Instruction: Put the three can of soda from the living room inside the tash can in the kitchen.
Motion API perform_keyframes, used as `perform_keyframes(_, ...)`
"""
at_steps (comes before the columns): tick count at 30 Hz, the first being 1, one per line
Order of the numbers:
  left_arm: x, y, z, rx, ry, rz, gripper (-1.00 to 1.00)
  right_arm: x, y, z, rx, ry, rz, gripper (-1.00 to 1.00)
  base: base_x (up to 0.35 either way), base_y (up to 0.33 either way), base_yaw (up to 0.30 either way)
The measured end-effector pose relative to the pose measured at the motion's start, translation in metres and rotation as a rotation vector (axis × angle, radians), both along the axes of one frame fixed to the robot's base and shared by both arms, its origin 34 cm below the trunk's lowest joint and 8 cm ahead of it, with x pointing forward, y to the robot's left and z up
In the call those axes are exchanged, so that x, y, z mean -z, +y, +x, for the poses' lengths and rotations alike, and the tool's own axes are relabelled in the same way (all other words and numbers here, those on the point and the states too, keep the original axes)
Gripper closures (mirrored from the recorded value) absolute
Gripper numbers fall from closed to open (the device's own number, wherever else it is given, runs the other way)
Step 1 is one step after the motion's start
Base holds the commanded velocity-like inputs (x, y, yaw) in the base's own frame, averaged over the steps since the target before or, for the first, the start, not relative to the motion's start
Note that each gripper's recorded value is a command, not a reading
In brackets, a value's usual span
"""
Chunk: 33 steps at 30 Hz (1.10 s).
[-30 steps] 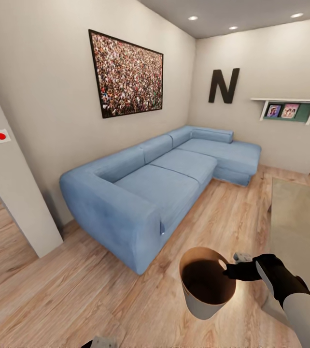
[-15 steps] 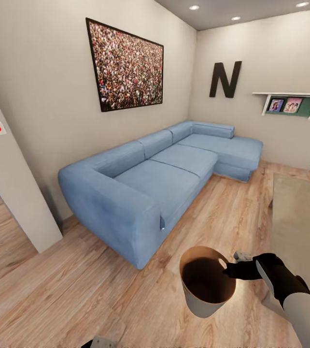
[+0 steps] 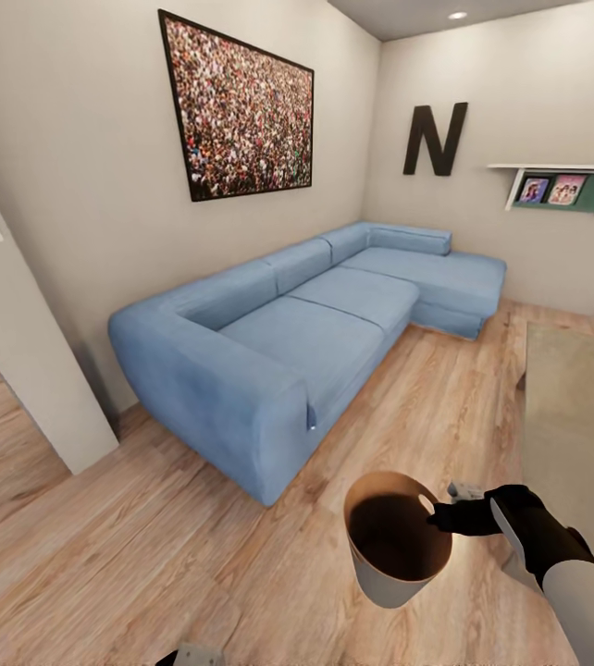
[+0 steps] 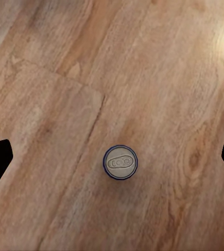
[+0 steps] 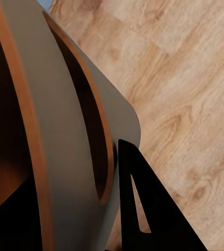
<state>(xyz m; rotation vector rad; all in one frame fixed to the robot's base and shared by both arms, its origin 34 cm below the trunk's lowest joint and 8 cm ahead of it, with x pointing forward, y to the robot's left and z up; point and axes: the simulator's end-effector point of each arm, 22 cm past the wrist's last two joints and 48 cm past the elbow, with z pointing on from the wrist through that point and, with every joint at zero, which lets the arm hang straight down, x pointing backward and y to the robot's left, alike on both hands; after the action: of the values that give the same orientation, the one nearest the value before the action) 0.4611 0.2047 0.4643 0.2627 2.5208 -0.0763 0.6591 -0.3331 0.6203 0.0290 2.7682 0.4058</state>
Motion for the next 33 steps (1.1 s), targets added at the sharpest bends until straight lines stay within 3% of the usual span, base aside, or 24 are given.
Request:
perform_keyframes(5,0.011,0.000,-0.003,0.000,0.008,0.000,-1.00,0.012,0.000,-0.001,-0.001,0.005,-0.001,1.00,0.000,0.000,0.000)
perform_keyframes(14,0.032,-0.001,-0.009,0.006,0.020,0.001,-1.00,0.011,-0.001,0.019,-0.019,-0.065,-0.022,1.00,0.000,0.000,0.000)
perform_keyframes(33,0.076,-0.002,-0.023,0.009,0.048,0.000,-1.00,0.057,0.000,0.015,-0.020,-0.051,-0.022,1.00,0.000,0.000,0.000)
